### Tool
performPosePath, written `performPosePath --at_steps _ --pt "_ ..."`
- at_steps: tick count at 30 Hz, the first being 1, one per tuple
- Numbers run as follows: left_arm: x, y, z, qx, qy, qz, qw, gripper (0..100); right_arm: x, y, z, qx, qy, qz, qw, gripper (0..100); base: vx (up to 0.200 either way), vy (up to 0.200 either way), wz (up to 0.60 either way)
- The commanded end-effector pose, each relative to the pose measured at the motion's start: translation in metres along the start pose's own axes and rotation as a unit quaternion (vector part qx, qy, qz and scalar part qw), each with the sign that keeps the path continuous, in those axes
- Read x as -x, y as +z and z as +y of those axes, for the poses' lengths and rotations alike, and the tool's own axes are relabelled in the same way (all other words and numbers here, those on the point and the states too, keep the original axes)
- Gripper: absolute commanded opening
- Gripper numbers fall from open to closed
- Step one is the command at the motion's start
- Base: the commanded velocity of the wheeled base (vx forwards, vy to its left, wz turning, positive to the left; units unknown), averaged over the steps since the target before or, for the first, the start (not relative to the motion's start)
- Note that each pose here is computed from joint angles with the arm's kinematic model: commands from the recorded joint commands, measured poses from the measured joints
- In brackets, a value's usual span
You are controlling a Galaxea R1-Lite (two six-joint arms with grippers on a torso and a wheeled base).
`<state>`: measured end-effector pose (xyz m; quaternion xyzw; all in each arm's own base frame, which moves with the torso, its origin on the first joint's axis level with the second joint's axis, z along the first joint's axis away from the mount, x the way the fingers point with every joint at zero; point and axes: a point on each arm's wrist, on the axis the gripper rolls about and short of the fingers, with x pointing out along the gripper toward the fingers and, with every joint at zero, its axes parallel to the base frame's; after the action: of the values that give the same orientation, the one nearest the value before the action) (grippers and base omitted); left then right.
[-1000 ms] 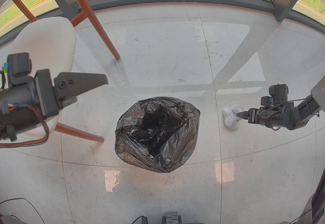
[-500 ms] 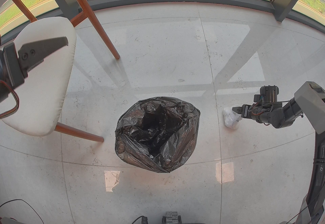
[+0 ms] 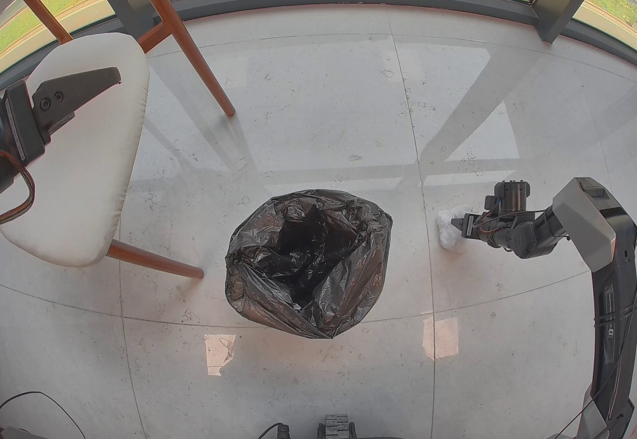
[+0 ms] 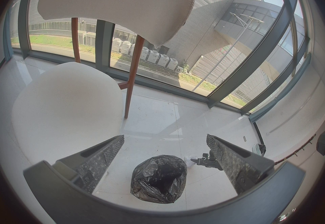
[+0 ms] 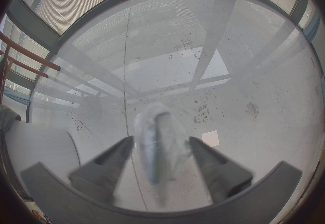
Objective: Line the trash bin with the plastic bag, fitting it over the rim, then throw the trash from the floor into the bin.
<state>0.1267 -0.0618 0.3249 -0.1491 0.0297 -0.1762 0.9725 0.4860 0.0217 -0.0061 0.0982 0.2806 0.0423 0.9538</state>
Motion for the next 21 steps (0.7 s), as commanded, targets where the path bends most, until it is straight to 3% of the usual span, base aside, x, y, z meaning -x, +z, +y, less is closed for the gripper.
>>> performPosePath --at_steps 1,8,9,13,17,21 --pt "-0.001 0.0 0.001 0.0 0.004 0.001 1.0 100 -0.01 -0.012 -0.003 -0.001 -0.002 0.012 0.9999 0 0.0 0.0 0.0" --pt "-0.001 -0.001 0.002 0.0 0.006 0.001 1.0 100 -0.003 -0.003 -0.002 -0.001 0.0 0.002 1.0 0 0.0 0.0 0.0" --pt "-0.002 -0.004 0.003 -0.002 0.007 0.006 1.0 100 0.017 0.018 0.005 -0.003 0.004 -0.017 0.9998 0 0.0 0.0 0.0" --pt "-0.002 -0.005 0.003 -0.003 0.005 -0.001 1.0 100 0.068 0.054 0.021 -0.009 0.021 -0.05 0.9985 0 0.0 0.0 0.0" --pt "-0.001 -0.004 0.003 -0.002 0.003 -0.009 1.0 100 0.128 0.083 0.036 -0.004 0.036 -0.091 0.9952 0 0.0 0.0 0.0" --pt "-0.001 -0.005 0.005 -0.002 0.007 -0.009 0.9999 100 0.174 0.092 0.05 0.002 0.061 -0.111 0.9919 0 0.0 0.0 0.0"
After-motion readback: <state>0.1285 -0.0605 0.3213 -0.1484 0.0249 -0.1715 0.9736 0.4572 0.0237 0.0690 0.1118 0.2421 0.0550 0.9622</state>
